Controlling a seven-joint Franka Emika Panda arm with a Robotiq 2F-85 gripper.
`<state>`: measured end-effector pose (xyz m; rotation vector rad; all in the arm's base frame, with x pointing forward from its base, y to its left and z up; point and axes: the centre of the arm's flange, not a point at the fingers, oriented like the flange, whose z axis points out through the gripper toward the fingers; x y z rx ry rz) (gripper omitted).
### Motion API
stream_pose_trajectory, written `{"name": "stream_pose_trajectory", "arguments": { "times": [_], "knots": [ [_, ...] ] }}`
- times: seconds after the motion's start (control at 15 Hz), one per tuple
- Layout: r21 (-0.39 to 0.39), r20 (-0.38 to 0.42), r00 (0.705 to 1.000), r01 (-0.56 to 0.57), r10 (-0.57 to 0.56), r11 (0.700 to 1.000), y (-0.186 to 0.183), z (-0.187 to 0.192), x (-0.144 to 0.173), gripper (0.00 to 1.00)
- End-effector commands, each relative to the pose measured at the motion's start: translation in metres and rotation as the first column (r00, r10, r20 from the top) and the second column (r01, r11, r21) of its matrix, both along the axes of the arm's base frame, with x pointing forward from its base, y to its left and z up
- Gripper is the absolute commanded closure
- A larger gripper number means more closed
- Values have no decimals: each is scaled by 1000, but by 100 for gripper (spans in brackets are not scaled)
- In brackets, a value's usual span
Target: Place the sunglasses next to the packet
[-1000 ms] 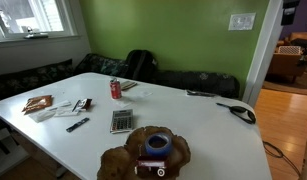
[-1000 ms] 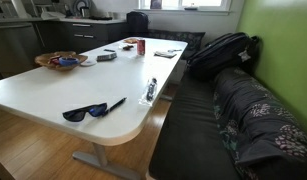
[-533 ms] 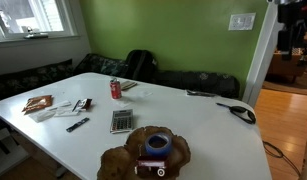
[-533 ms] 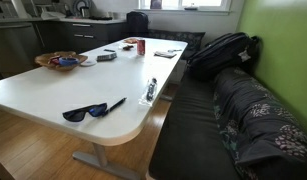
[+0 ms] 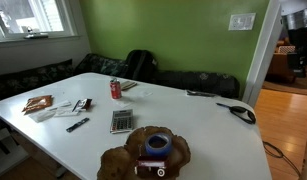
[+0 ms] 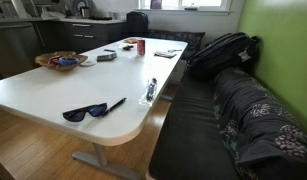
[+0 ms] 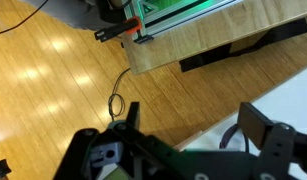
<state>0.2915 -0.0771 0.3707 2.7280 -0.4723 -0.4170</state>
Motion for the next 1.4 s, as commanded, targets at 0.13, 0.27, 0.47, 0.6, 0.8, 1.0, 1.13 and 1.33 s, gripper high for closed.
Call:
{"name": "stream_pose_trajectory", "arguments": {
  "times": [0.13,0.27,0.47,0.6,0.8,1.0,1.13,1.33],
  "knots": [
    [-90,229,958,-155,171,984,2,-22,37,0],
    [-106,349,911,-194,220,975,-10,-38,57,0],
    [-48,428,894,-123,131,991,-39,-66,68,0],
    [37,442,897,-37,16,999,-62,-94,62,0],
    [53,434,901,-15,-9,998,-68,-78,72,0],
    [63,424,906,-16,-13,998,-72,-86,77,0],
    [57,436,900,-22,-5,998,-70,-80,79,0],
    [55,440,898,-23,-4,998,-70,-78,79,0]
  ]
}}
